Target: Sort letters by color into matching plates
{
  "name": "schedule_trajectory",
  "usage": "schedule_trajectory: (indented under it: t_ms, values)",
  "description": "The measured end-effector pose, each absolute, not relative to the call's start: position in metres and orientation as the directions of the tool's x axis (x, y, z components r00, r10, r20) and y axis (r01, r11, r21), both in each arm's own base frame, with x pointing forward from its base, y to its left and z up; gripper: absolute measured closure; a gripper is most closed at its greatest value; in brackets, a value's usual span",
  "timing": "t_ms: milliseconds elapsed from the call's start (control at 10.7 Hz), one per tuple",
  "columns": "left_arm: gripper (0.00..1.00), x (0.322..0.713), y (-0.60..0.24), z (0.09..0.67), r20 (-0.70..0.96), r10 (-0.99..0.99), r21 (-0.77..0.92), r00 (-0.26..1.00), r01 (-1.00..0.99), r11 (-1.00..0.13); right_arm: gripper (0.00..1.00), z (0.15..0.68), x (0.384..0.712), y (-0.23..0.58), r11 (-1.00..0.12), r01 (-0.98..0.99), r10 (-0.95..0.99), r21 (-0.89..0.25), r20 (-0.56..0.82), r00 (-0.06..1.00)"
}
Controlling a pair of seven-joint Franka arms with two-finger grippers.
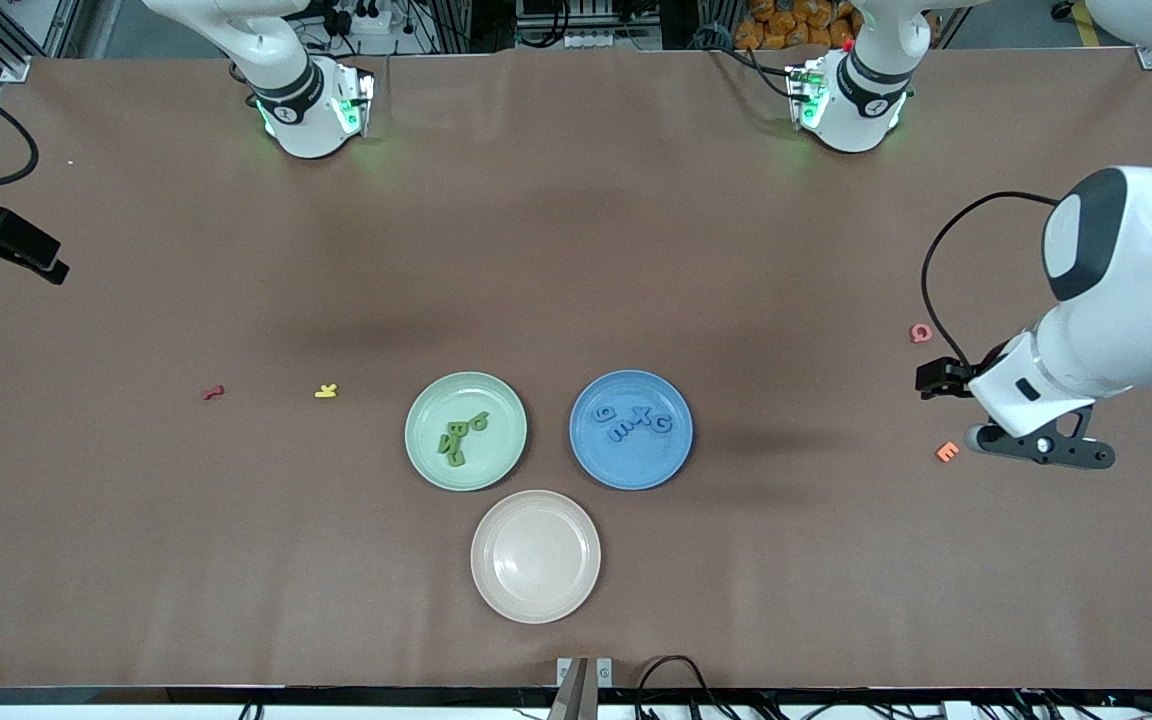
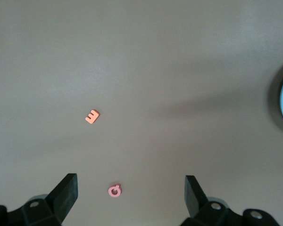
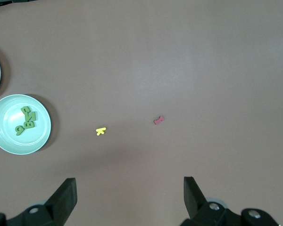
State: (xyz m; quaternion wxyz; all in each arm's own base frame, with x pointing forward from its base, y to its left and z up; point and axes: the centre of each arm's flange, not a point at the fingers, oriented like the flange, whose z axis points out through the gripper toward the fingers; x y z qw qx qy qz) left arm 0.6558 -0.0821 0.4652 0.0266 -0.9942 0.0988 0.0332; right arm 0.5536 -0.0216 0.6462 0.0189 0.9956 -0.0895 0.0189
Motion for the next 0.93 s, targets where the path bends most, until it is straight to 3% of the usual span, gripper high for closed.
schedule_trajectory:
  t_ms: [279, 652, 931]
  values:
    - [0.00, 0.646, -0.073, 0.512, -0.096, -0.173, -0.056, 0.980, -0.179, -0.982, 0.00, 0.639, 0.560, -0.023, -0.983, -0.181, -0.180, 0.037, 0.030, 0.983]
    - [0.00, 0.624, -0.035, 0.594, 0.008, -0.049, -0.083, 0.999, -0.048, -0.995, 0.00, 0.633, 0.571, -0.023, -0.983, -0.181, -0.180, 0.040, 0.026, 0.983]
    - [0.00, 0.615, -0.027, 0.616, 0.048, 0.029, -0.087, 0.998, 0.033, -0.996, 0.00, 0.635, 0.575, -0.023, -0.982, -0.182, -0.181, 0.039, 0.039, 0.983]
